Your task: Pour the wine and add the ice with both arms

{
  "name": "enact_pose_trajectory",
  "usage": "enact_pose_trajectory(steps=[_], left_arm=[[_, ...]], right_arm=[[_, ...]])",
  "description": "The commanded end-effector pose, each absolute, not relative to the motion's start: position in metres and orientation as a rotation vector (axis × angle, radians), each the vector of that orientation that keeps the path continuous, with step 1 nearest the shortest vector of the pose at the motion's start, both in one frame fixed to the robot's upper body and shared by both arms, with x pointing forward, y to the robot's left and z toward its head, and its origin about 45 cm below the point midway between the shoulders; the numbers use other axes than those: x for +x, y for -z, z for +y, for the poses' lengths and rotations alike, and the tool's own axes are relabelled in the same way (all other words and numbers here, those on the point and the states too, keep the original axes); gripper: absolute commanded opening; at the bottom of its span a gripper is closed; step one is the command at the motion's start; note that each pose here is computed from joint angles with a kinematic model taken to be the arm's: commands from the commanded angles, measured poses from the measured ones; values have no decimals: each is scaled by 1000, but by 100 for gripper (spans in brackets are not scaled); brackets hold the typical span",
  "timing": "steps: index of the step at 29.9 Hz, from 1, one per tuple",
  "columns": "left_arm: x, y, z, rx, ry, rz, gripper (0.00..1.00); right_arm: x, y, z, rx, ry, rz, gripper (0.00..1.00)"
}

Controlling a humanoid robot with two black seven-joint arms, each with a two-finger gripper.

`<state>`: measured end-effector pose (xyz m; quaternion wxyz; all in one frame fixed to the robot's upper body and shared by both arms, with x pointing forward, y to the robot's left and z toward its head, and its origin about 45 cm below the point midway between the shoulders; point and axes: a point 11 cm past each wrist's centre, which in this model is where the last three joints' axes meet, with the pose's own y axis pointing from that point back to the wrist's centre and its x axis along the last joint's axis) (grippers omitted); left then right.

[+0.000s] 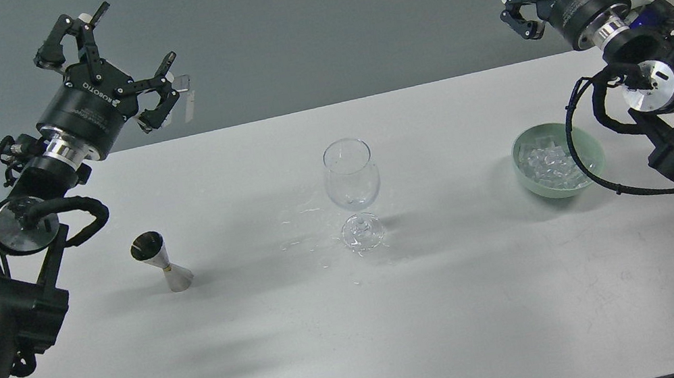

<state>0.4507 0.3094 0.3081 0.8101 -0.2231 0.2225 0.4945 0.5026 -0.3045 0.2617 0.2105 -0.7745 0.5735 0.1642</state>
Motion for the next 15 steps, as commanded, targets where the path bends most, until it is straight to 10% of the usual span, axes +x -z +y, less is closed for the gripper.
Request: enact_pose_trajectory(steps=[1, 15], left_arm=[[438, -322, 325, -514, -1062, 475, 95], [345, -296, 375, -577, -1111, 611, 96]], right_arm=[[502, -262, -307, -2152, -454, 1599, 100], [502, -261, -307, -2152, -455, 1600, 100]])
